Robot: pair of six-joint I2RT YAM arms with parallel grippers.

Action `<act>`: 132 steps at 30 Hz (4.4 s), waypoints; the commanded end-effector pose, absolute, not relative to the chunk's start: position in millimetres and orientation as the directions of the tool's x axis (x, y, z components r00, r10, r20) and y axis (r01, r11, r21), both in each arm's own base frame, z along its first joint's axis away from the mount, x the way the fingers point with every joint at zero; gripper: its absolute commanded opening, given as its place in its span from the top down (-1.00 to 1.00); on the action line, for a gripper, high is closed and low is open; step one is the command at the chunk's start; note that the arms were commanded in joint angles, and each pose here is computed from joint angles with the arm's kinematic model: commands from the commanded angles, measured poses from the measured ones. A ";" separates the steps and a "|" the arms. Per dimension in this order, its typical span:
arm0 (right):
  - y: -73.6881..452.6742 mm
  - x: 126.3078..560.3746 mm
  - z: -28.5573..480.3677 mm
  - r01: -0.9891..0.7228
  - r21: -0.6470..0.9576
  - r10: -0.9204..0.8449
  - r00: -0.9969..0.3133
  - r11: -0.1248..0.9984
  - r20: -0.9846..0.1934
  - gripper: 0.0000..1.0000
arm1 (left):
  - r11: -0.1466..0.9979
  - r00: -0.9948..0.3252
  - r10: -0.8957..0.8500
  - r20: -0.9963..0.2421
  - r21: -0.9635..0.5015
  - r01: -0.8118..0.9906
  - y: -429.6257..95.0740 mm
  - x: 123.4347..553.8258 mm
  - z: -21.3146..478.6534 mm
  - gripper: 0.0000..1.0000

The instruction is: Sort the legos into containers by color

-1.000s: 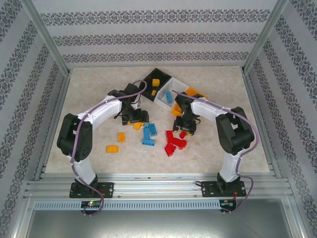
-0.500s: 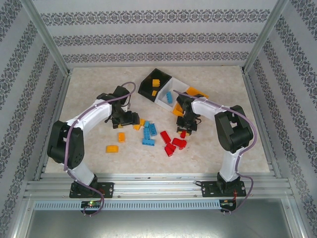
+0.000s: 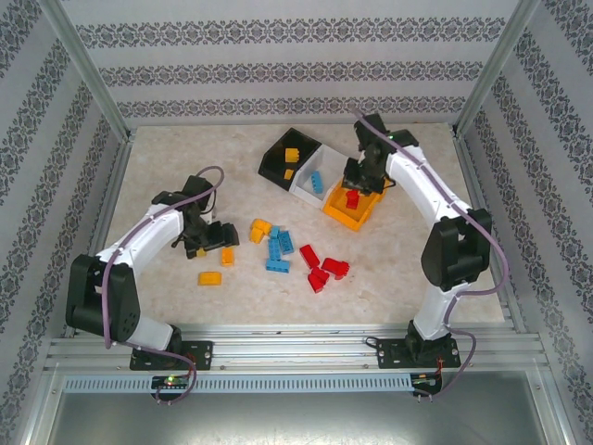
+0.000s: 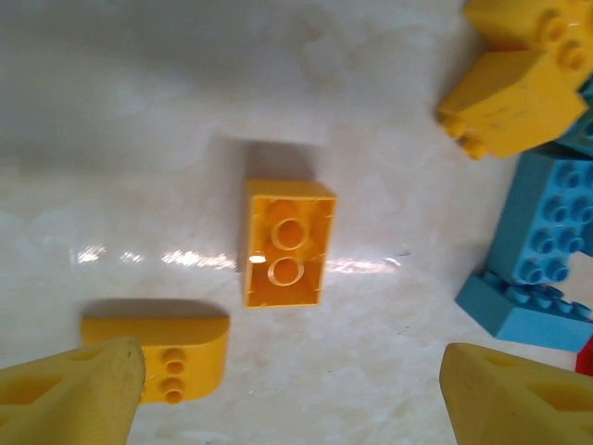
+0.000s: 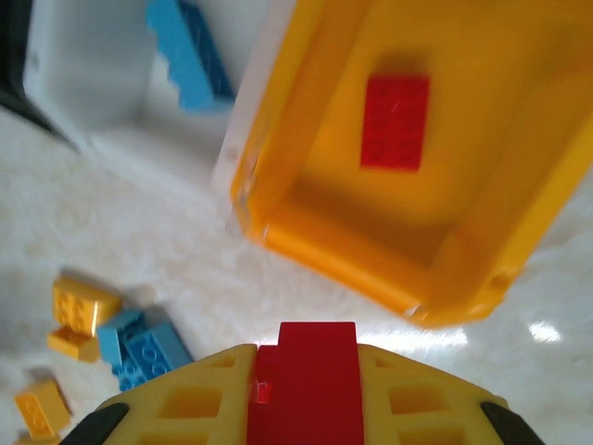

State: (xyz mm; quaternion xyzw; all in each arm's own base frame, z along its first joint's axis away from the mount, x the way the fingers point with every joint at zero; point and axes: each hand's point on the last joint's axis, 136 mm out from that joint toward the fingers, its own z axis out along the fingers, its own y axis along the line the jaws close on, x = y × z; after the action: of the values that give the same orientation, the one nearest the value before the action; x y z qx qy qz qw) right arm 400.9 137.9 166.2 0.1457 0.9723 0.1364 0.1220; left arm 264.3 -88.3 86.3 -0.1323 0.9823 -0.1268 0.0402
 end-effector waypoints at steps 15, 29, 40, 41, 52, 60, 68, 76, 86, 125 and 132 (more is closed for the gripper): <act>103.1 453.3 92.3 0.309 0.160 0.330 -0.936 0.937 -0.120 0.37 | 0.901 -0.939 -0.335 0.073 -0.267 -0.342 -81.8 239.3 65.4 -0.94; 106.2 438.6 136.2 0.291 0.215 0.329 -0.929 0.932 -0.171 -0.07 | 0.941 -0.968 -0.237 0.086 -0.229 -0.251 -99.1 279.8 55.0 -1.00; 115.0 368.4 136.4 0.266 0.235 0.297 -0.949 0.935 -0.107 -0.10 | 0.962 -0.974 -0.179 0.142 -0.180 -0.203 -115.5 281.2 24.7 -0.56; 115.6 364.2 134.6 0.266 0.235 0.295 -0.950 0.935 -0.098 -0.10 | 0.964 -0.973 -0.176 0.147 -0.177 -0.201 -115.9 280.9 22.3 -0.56; 124.5 351.2 129.9 0.249 0.246 0.275 -0.958 0.937 -0.077 -0.11 | 0.968 -0.974 -0.170 0.152 -0.160 -0.194 -117.1 285.9 20.9 0.34; 139.6 338.3 125.9 0.208 0.261 0.225 -0.974 0.943 -0.039 -0.12 | 0.961 -0.978 -0.180 0.104 -0.195 -0.198 -122.6 307.3 47.0 0.36; 177.6 278.1 98.0 0.040 0.225 0.016 -0.994 0.974 0.109 -0.16 | 0.914 -0.974 -0.220 -0.060 -0.361 -0.185 -153.7 399.1 112.2 0.36; 180.3 234.0 70.4 0.079 0.206 0.034 -0.977 0.975 0.212 -0.28 | 0.810 -0.934 -0.313 -0.171 -0.562 -0.168 -204.7 498.0 144.7 0.36; 180.9 222.0 55.3 0.118 0.199 0.068 -0.969 0.973 0.239 -0.28 | 0.785 -0.920 -0.325 -0.220 -0.606 -0.132 -235.7 545.7 142.1 0.35; 139.0 243.5 77.4 0.189 0.204 0.161 -0.976 0.961 0.149 0.50 | 0.879 -0.950 -0.168 -0.263 -0.476 -0.024 -204.4 458.8 170.1 -0.52; 155.3 277.9 108.8 0.175 0.370 0.149 -0.984 0.912 0.099 0.49 | 0.716 -0.987 -0.077 -0.144 -0.697 0.046 -267.4 394.7 151.0 -0.64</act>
State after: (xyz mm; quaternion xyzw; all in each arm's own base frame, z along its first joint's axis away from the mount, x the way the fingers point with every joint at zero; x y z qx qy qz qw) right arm 273.4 143.0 91.3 0.1053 0.9819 0.1520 -0.0418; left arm 408.7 -226.8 138.0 -0.0456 0.9514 -0.2929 0.0837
